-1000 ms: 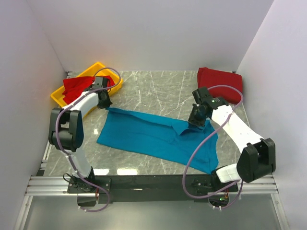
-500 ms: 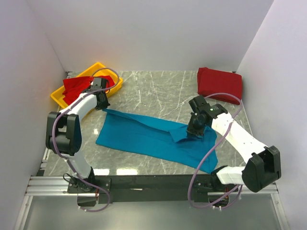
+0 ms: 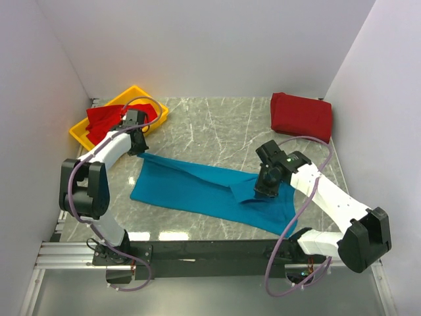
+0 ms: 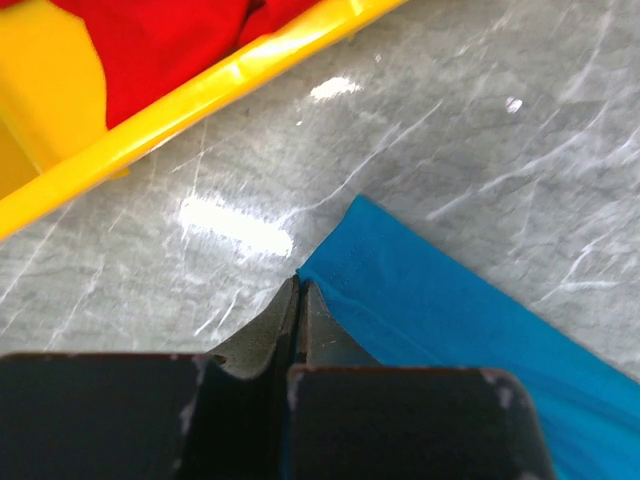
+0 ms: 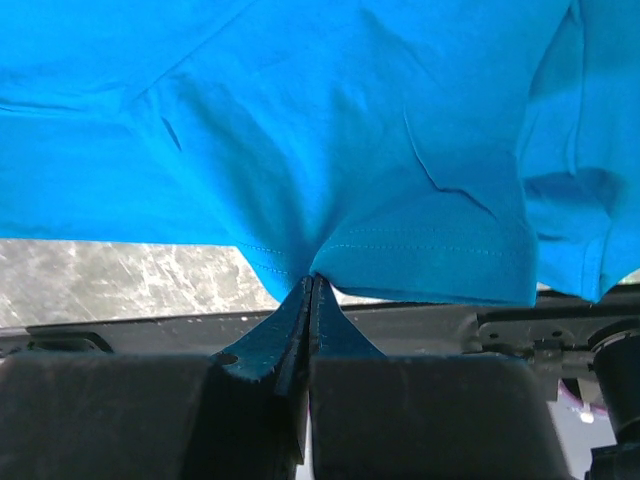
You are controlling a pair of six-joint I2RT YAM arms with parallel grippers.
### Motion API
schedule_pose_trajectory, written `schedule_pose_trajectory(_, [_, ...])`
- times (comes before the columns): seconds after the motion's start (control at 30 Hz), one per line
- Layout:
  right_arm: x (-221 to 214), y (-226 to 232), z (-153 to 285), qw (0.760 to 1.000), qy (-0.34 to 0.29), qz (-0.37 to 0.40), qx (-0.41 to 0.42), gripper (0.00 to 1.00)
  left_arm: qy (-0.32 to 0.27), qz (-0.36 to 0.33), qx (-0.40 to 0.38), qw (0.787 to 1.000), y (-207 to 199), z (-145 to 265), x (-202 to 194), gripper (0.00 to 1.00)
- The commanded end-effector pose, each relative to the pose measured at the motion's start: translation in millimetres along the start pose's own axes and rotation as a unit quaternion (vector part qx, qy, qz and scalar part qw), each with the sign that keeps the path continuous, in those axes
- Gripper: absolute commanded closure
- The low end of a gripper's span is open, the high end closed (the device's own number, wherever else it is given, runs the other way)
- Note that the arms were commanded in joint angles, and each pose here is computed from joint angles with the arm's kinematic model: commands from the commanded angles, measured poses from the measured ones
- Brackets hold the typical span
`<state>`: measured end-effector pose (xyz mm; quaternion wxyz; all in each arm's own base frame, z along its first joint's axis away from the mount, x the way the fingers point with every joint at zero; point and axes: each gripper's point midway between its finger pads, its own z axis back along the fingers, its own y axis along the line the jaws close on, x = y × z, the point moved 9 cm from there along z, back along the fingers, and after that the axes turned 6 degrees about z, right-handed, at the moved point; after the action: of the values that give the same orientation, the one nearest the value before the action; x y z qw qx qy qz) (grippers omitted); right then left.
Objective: Fold and stack the t-shirts
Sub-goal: Fold the tshirt
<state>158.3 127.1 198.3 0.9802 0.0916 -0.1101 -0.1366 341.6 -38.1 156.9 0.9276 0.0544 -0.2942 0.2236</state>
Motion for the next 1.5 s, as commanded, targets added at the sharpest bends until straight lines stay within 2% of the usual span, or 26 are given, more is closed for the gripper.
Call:
schedule_pose_trajectory(0.0, [-8.2,1.1,2.0,1.000,0.001,-0.007,0.006,1.00,-0.014,0.004,0.013,1.000,7.5,12.4,1.6,1.00])
schedule_pose_trajectory(0.03, [-11.5,2.3,0.8,1.000,0.004,-0.002,0.006,1.00,-0.013,0.006,0.013,1.000,8.1,14.4,0.7,0.97])
schedule_pose_trajectory(0.07, [-13.9,2.4,-0.1,1.000,0.008,-0.004,0.005,1.00,-0.010,0.008,0.014,1.000,9.3,15.9,-1.1,0.86])
schedule_pose_trajectory(0.1, [-15.4,2.9,0.0,1.000,0.009,-0.002,0.004,1.00,-0.010,0.010,0.015,1.000,10.8,17.8,-1.7,0.86])
schedule_pose_trajectory(0.13, [-18.4,2.1,-1.2,1.000,0.013,-0.001,0.003,1.00,-0.013,0.012,0.012,1.000,12.0,22.3,-2.5,0.70])
schedule_pose_trajectory(0.23, [-25.5,1.5,-3.6,1.000,0.020,0.002,-0.002,0.99,-0.025,0.020,0.001,0.999,16.4,35.4,-2.2,0.48])
schedule_pose_trajectory(0.33, [-30.2,1.3,-3.7,1.000,0.022,0.005,-0.003,0.85,-0.035,0.021,-0.017,0.999,17.9,47.5,-1.2,0.38])
schedule_pose_trajectory(0.37, [-30.7,1.7,-2.4,1.000,0.019,0.005,0.000,0.76,-0.037,0.021,-0.024,0.999,17.5,49.2,-1.1,0.37])
schedule_pose_trajectory(0.47, [-29.4,1.1,1.5,1.000,0.004,0.001,0.002,0.63,-0.035,0.023,-0.056,0.998,10.1,51.1,0.8,0.35])
schedule_pose_trajectory(0.63, [-21.1,-3.3,5.2,0.999,-0.027,-0.011,-0.016,0.52,-0.013,0.009,-0.103,0.995,-15.3,40.3,1.1,0.35])
schedule_pose_trajectory(0.8, [-4.7,-23.6,-14.8,0.997,-0.051,-0.052,-0.037,0.52,0.018,0.008,-0.135,0.991,-35.5,22.6,0.7,0.35])
schedule_pose_trajectory(0.93, [20.4,-48.3,-22.5,0.989,-0.088,-0.113,-0.042,0.52,0.043,0.007,-0.136,0.990,-45.5,2.7,-1.8,0.35])
schedule_pose_trajectory(1.2, [60.4,-77.1,-39.8,0.981,-0.108,-0.142,-0.077,0.52,0.075,0.010,-0.131,0.989,-55.5,-25.3,-9.3,0.35])
schedule_pose_trajectory(1.47, [88.3,-99.1,-53.3,0.975,-0.121,-0.155,-0.107,0.51,0.085,0.006,-0.122,0.989,-56.9,-34.2,-10.8,0.35])
